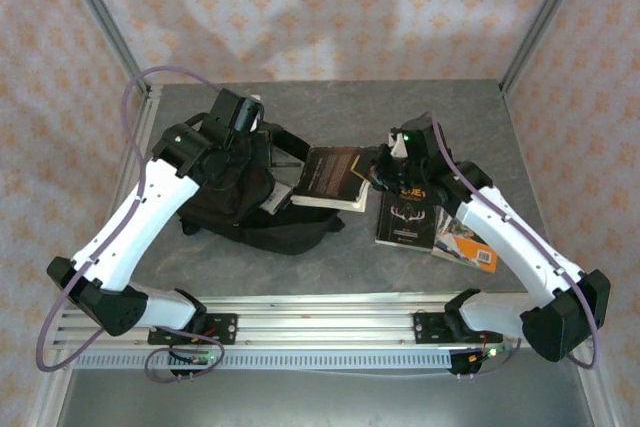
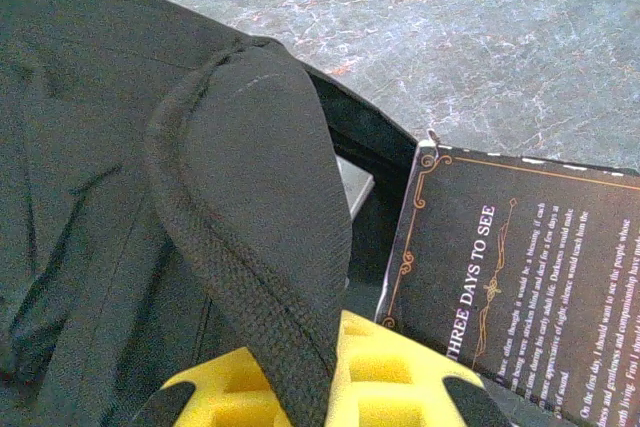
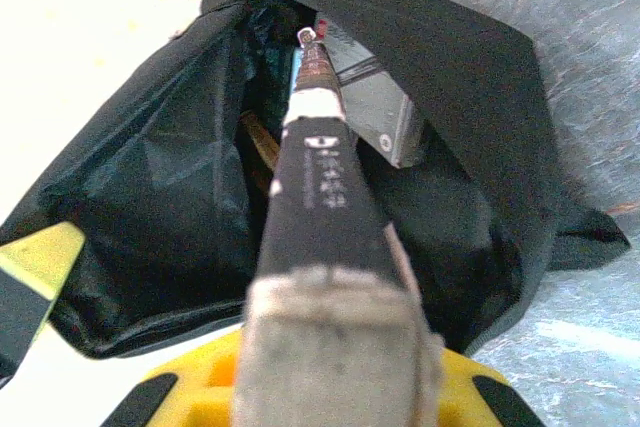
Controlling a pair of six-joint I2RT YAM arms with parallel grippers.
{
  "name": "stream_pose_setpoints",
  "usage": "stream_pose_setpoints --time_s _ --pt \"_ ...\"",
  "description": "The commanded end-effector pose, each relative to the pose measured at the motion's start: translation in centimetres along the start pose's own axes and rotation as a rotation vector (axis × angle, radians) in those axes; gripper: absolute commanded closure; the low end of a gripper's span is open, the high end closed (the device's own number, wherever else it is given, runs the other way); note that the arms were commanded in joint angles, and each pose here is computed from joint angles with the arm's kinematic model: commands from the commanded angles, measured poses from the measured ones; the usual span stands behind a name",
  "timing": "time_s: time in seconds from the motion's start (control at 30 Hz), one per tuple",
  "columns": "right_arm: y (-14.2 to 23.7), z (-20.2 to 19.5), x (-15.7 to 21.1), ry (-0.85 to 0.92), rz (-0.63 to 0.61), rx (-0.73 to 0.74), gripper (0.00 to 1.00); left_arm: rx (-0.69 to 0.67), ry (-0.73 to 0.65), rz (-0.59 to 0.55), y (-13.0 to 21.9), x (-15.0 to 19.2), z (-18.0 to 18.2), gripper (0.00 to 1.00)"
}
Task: Pack the student bag
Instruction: Place the book in the student bag.
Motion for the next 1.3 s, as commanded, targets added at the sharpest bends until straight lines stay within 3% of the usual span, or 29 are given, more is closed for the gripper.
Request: stream_pose_setpoints --time_s 0.0,0.23,0.5,0.73,0.97,1.17,1.27 --pt "0.9 3.7 -1.5 0.007 -0.032 -0.169 1.0 0.041 0.015 -0.1 1.7 -2.2 -0.9 1.0" --pt "-1.0 4.9 -2.4 -0.087 -0.023 -0.272 1.0 0.083 0.02 -0.098 2.1 -3.2 -2.2 1.0" --pt "-6.1 4.8 -2.5 -0.186 0.01 -0.265 1.0 0.144 0.053 -0.12 3.3 -4.6 -3.7 1.0" --pt "-8.3 8.1 -3.3 -0.188 -0.015 -0.408 1.0 0.192 0.051 -0.104 3.5 -5.0 -4.7 1.0" --pt "-11.1 8.1 -2.3 -0.13 0.024 -0.352 1.0 0.225 0.067 -0.102 3.5 -5.4 -5.4 1.0" --pt "-17.7 5.6 -0.7 -0.07 0.051 -0.217 1.0 0.269 0.073 -0.13 4.2 -6.3 -6.2 1.0" --pt "-21.8 4.8 0.4 0.013 0.072 -0.157 0.89 0.311 0.072 -0.12 4.3 -6.5 -6.8 1.0"
Point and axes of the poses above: each hand's point on the last joint's axis, 136 mm out from that joint toward the fingers, its own y axis back along the fingers, its own z axis along the line the jaws close on, x = y × z, the point moved 6 cm from there along y, back along the fingers, and after that the axes turned 14 degrees about y, right-handed, at the moved point
